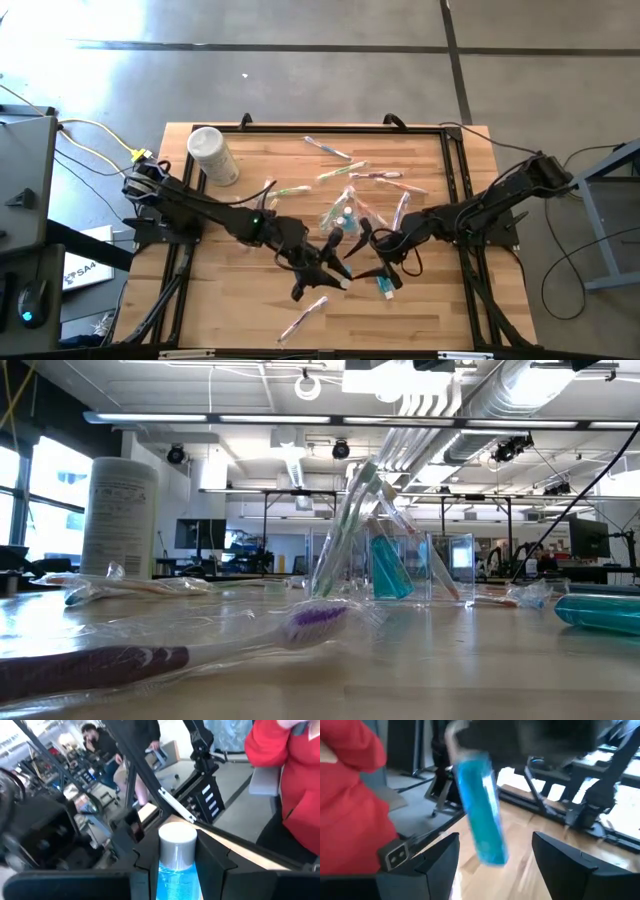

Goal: Pick & Place toothbrushing station
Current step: Put the blue mouthwash into the transparent organizer

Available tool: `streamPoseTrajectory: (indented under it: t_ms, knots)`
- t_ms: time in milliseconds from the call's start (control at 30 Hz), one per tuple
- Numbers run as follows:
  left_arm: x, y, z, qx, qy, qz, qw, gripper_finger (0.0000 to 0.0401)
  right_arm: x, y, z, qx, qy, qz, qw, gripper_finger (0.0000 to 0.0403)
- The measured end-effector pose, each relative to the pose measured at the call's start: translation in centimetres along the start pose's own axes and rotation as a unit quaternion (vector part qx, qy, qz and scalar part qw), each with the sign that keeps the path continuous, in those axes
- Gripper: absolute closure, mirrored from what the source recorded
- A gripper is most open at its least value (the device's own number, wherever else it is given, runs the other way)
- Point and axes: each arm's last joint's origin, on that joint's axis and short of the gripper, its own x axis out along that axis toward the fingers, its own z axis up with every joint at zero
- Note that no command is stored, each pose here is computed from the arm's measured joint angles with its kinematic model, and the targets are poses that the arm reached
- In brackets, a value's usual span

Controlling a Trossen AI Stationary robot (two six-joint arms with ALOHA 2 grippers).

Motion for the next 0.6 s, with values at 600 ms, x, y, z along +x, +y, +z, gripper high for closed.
streamPoseTrajectory:
  t_ms: [600]
  knots:
    - [0.7, 0.7, -1.9, -0.012, 0.021, -0.001, 1.0, 0.0316, 1.3, -0.5, -1.3, -0.013, -0.006, 0.032, 0.999, 0.0271]
